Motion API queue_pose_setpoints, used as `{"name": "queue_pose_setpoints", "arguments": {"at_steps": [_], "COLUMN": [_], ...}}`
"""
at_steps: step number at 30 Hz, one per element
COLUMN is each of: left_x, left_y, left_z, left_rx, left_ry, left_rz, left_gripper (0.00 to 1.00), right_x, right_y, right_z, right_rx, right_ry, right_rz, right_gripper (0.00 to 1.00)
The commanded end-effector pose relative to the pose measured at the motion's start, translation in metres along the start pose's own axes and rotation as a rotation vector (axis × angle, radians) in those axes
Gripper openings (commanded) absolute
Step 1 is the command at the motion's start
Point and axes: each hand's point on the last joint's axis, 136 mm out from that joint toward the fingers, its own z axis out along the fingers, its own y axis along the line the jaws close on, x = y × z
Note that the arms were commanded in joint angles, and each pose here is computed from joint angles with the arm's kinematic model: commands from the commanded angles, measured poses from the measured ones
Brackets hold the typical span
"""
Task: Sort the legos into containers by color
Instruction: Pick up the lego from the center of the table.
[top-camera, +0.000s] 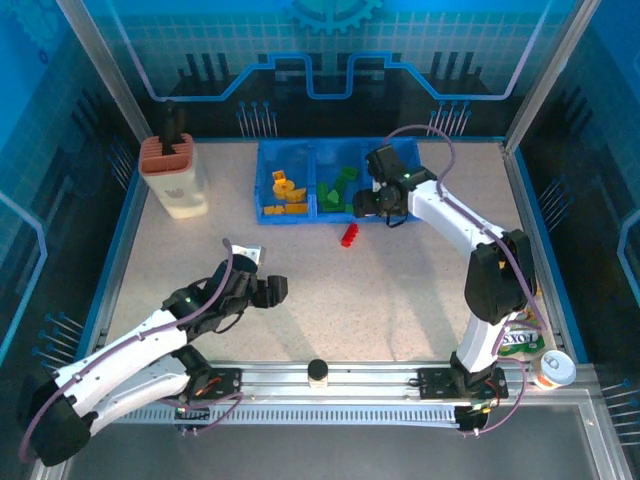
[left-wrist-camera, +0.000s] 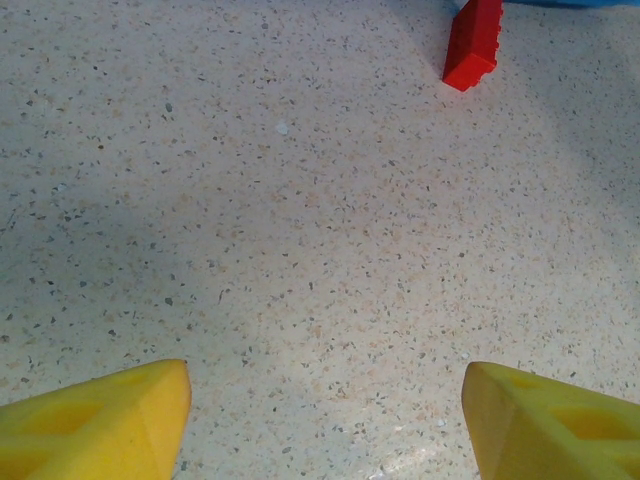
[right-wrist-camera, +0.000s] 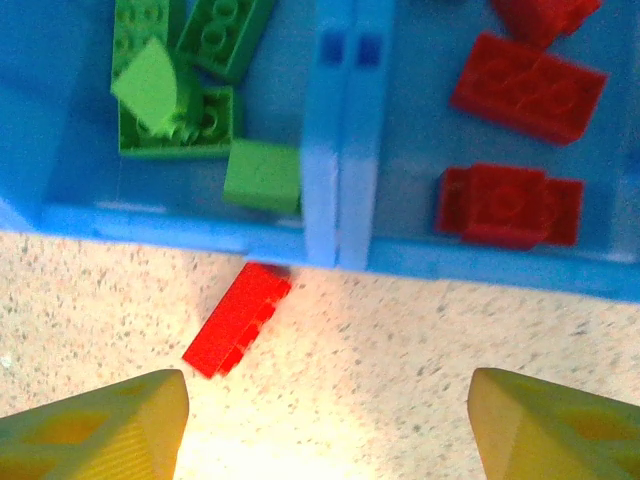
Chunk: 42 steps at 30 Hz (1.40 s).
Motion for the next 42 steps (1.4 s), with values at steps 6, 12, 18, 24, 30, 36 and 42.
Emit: {"name": "queue_pose_setpoints", "arguments": {"at_steps": [6, 12, 18, 24, 30, 36, 42], "left_x": [0.003, 0.006, 0.005, 0.000, 0.004, 0.003, 0.004], "left_y": [0.001, 0.003, -0.005, -0.018, -0.014, -0.015, -0.012], "left_z": [0.003, 0.002, -0.002, -0.013, -0.012, -0.012, -0.014], "left_rx": [-0.003, -0.007, 0.045, 0.133, 0.114, 0.115, 0.101], "left_ry": [-0.003, 0.003, -0.010, -0.076, -0.061, -0.063, -0.057], "left_rz": [-0.016, -0.018, 0.000, 0.015, 0.017, 0.020, 0.030], "left_gripper": [0.72, 0.72, 0.72, 0.73, 0.73, 0.73, 0.73], "right_x": [0.029, 0.037, 0.042, 0.044, 0.048, 0.049, 0.053], "right_y": [0.018, 0.036, 0.041, 0.045, 0.050, 0.056, 0.054], "right_z": [0.020, 0.038, 0.057, 0.069, 0.085, 0.095, 0.101], "right_rx": [0.003, -0.016, -0.001, 0.015, 0.021, 0.032, 0.049], "right_ry": [0.032, 0.077, 0.118, 0.131, 0.165, 0.178, 0.191], "right_rz": [0.060, 0.049, 0.069, 0.079, 0.076, 0.072, 0.064], "right_gripper": [0.72, 0.71, 0.70, 0.68, 0.67, 0.66, 0.61]}}
